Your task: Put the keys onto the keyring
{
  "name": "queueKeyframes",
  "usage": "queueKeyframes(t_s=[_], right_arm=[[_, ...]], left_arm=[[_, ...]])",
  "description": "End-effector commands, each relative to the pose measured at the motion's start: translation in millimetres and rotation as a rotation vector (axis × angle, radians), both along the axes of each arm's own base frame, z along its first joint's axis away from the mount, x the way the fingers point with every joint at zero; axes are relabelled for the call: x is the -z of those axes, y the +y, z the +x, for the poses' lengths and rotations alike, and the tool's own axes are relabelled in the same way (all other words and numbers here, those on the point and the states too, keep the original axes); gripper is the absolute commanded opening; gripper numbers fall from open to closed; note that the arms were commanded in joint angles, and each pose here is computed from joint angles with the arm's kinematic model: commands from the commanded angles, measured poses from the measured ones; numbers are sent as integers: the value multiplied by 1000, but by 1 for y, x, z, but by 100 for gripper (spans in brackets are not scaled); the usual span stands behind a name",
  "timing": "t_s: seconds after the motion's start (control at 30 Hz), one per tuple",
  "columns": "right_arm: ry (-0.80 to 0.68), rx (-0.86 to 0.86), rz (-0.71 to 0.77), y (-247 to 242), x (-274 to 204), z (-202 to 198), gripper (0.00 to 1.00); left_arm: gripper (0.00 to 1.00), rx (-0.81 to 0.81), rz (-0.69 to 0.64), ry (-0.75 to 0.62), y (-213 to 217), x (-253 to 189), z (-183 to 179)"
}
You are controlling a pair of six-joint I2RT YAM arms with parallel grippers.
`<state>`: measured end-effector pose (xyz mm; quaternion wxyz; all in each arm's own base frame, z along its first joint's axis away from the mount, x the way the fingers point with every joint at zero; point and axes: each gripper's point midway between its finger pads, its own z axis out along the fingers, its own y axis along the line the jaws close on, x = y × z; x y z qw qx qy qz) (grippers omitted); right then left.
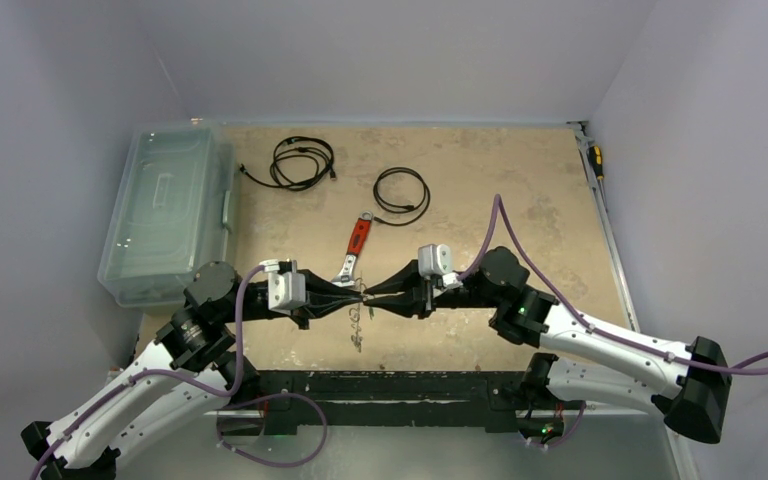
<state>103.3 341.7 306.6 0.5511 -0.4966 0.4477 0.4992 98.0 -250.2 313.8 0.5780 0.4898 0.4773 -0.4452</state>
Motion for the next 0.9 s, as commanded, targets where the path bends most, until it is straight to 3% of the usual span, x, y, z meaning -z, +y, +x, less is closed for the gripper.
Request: queueKeyframes(t_s=[0.0,0.23,0.47,0.5,0.57,0.67,0.73,0.87], right_arm=[[-44,-25,77,2,-32,-4,21],[-42,-25,72,4,-31,-2,0],[-52,19,22,0,-32,4,0],[-57,34,5,-2,-32,7,0],[-57,65,-50,-6,-31,11,0],[-44,135,-196,-16,-21,22,0],[-34,176,-249,-21,-25,28,0],[18,222,-401,-27,-12,36,0]], left_arm=[[0,-1,-63,-86,3,-26,-1],[0,-1,-64,-83,2,-25,-1],[0,-17,-56,-79,3,-25,1],[5,-18,-57,-87,4,-27,2],[26,-19,-38,-81,5,-23,0],[44,-43,-33,-100,10,-24,2],[48,-50,-27,-109,11,-23,2],[48,-38,-14,-114,10,-21,2]])
